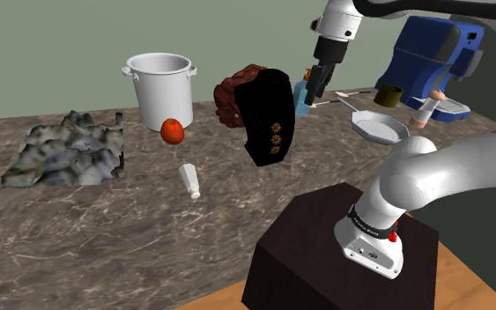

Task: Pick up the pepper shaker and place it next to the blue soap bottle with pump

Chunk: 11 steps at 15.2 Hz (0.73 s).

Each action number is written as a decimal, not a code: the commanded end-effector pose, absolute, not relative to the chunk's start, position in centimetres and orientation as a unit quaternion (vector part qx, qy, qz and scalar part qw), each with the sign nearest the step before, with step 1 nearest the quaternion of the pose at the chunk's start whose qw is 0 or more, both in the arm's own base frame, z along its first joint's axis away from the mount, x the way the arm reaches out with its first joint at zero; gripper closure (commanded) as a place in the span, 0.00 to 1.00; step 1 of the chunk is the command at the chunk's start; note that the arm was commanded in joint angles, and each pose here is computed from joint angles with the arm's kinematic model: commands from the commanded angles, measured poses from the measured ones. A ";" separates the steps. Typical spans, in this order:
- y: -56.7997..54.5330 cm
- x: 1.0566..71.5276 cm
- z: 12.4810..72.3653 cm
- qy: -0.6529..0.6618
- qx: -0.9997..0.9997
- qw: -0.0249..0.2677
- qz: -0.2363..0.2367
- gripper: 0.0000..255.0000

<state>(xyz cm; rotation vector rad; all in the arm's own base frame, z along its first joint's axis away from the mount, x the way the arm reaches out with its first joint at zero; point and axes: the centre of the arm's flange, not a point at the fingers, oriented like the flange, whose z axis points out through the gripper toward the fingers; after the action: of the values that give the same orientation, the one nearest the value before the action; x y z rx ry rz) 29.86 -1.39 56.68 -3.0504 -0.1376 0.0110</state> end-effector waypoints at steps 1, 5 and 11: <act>-1.4 29.9 56.7 -0.045 -0.998 0.044 0.004 0.00; 3.3 30.6 54.2 -0.014 -0.999 0.038 -0.008 0.00; 10.2 32.3 50.4 0.034 -0.999 0.029 -0.026 0.00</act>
<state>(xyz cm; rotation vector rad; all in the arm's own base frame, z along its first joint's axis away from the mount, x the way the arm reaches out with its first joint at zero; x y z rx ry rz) 32.10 8.98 51.13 -3.0791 0.0748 -0.0667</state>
